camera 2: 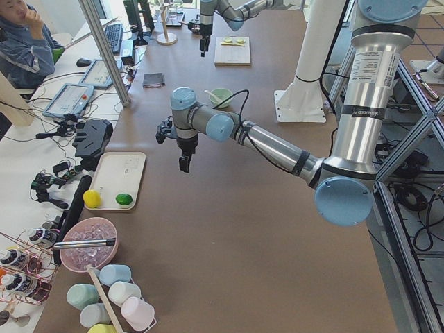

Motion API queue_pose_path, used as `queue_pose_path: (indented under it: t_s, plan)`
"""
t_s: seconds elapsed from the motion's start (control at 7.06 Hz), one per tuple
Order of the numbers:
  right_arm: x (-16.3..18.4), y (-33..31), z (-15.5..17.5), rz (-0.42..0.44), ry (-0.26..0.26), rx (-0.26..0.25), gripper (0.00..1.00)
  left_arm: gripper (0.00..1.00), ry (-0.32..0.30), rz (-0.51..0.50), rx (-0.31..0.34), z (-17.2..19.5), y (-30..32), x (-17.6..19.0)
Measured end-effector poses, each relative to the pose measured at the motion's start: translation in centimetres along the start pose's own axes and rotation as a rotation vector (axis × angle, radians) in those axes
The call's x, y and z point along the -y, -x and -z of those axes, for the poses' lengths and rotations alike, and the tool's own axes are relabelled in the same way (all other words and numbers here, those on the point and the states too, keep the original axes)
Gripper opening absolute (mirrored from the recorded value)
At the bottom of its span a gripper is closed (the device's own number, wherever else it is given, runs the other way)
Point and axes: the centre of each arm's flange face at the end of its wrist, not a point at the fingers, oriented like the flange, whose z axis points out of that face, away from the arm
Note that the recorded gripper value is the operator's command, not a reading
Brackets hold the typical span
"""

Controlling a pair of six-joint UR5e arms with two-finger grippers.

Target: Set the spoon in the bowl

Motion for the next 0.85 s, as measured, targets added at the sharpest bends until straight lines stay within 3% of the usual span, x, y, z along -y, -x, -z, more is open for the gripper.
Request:
queue_pose_path:
  t_s: [0.42,0.85]
  plan:
    - [2.3,-22.0,7.7,0.176,0.025,-0.072,1.00,0.97,0.005,-0.082,0.063,3.8,12.0,-2.6]
    - [2.2,-32.9,13.3,0.290,0.081,-0.136,1.00,0.98,0.031,-0.131,0.022,6.7,18.9,-7.2]
